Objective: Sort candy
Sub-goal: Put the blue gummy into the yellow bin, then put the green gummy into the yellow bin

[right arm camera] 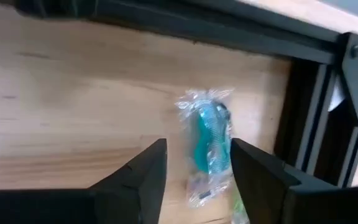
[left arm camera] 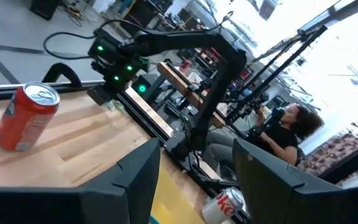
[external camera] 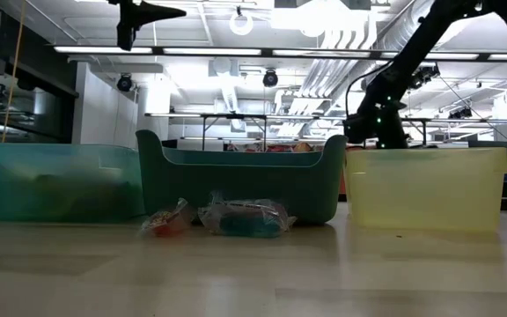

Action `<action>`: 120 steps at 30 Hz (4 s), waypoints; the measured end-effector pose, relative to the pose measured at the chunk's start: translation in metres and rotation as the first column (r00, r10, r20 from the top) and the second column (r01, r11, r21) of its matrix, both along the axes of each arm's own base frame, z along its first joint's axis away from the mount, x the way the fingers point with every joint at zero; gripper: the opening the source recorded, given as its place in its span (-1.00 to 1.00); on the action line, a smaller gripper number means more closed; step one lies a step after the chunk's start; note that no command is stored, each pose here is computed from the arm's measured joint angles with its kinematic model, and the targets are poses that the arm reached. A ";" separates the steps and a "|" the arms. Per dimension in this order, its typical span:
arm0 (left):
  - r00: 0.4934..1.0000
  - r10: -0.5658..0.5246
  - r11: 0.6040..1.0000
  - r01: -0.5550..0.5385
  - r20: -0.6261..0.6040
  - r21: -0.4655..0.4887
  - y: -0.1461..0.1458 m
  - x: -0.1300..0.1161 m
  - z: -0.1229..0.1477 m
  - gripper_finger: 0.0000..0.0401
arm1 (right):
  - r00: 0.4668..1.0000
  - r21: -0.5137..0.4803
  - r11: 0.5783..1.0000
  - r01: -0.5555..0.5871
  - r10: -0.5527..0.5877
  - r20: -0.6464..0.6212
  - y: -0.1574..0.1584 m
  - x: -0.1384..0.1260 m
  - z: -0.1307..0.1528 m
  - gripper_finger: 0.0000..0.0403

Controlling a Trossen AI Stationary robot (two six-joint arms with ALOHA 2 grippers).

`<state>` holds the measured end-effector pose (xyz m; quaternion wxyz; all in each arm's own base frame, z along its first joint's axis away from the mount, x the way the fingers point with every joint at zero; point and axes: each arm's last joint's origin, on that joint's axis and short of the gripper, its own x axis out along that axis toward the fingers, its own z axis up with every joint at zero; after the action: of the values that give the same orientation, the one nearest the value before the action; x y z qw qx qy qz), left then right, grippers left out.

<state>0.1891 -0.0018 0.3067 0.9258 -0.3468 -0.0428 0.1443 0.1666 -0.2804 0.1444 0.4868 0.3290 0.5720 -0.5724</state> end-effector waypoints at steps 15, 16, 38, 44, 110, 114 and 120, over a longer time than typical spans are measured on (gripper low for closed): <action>0.998 -0.049 0.999 0.049 0.031 0.006 -0.001 -0.006 0.005 -0.05 | 0.999 0.131 0.990 -0.043 0.041 0.017 0.007 0.008 -0.008 -0.93; 0.998 -0.061 0.998 0.060 0.036 0.019 -0.001 -0.009 0.007 -0.05 | 0.997 0.139 0.988 -0.069 0.067 0.026 0.011 0.011 -0.005 -0.96; 0.999 -0.041 0.990 0.039 0.017 0.135 0.001 -0.032 0.015 -0.05 | 0.569 0.058 0.786 -0.615 0.391 0.723 0.250 0.091 0.148 -1.00; 0.998 -0.066 0.991 0.067 -0.012 0.114 0.000 -0.032 0.011 -0.05 | 0.674 0.078 0.827 -0.557 0.395 0.624 0.303 0.106 0.128 -1.00; 0.171 -0.247 0.963 0.154 -0.954 -0.221 0.199 0.075 -0.170 -0.23 | 0.536 -0.292 0.805 -0.517 0.570 0.622 0.325 0.066 0.173 0.06; 0.158 -0.265 0.958 0.158 -0.951 -0.240 0.194 0.071 -0.162 -0.76 | 0.530 -0.297 0.795 -0.528 0.583 0.616 0.325 0.066 0.173 0.06; 0.297 -0.213 0.967 0.201 -0.931 -0.157 0.176 0.065 -0.108 -0.93 | 0.509 -0.321 0.760 -0.565 0.627 0.590 0.324 0.066 0.173 0.06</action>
<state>0.2542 0.1740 0.1989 0.7871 -0.2058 0.5466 0.1981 0.2328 0.0441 0.3179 0.8375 0.2722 0.4106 -0.2367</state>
